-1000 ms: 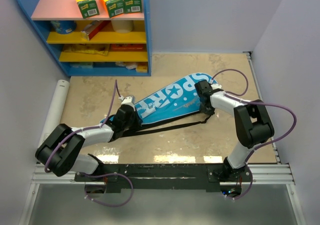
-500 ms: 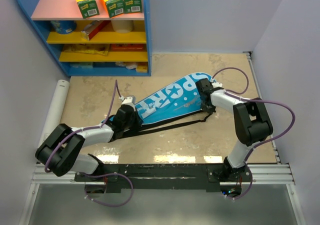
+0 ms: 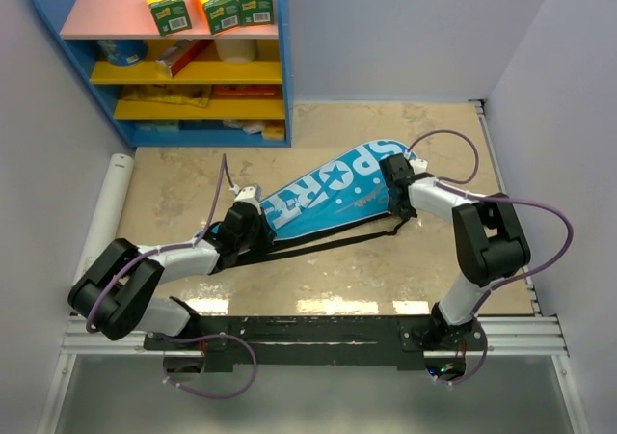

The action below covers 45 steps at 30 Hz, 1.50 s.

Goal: Pack up the badminton gear

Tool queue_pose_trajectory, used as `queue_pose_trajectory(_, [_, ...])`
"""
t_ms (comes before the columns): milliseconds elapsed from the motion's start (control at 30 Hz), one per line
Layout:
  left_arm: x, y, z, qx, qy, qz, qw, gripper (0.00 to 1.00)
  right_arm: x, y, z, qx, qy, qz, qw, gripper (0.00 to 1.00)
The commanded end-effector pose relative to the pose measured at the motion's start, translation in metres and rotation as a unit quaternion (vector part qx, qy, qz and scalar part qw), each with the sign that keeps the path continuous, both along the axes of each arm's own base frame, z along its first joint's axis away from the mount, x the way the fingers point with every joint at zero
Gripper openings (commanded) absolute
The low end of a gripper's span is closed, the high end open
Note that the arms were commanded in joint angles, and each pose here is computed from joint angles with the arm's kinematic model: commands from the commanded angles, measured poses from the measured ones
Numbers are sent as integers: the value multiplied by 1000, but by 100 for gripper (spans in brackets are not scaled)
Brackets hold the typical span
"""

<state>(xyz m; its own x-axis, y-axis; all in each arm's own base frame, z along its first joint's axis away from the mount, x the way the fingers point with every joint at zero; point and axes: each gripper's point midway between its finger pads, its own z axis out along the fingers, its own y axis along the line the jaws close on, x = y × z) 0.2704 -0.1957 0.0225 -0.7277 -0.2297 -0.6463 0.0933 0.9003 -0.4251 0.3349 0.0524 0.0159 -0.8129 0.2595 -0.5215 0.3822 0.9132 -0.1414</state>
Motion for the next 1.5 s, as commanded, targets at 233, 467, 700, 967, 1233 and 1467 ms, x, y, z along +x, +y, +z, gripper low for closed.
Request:
queue_pose_trajectory(233, [-19,7,-26,25,41,-20,999,3,-37,62,-23,29,56,100,993,0])
queue_pose_trajectory(467, [-19,6,-32,28,52,-24,998,1,-37,122,-15,49,45,149,987,0])
queue_pose_trajectory(700, [-19,2,-35,24,57,-30,998,1,-62,201,-24,95,54,221,969,0])
queue_pose_trajectory(967, [-18,0,-38,25,59,-31,997,0,-103,290,-24,165,68,297,938,0])
queue_pose_trajectory(1233, [-18,-22,-4,-42,12,-76,996,4,-112,293,-17,181,58,294,937,0])
queue_pose_trajectory(1467, [-9,-25,73,-86,-30,-44,995,21,-106,282,-15,174,43,286,941,0])
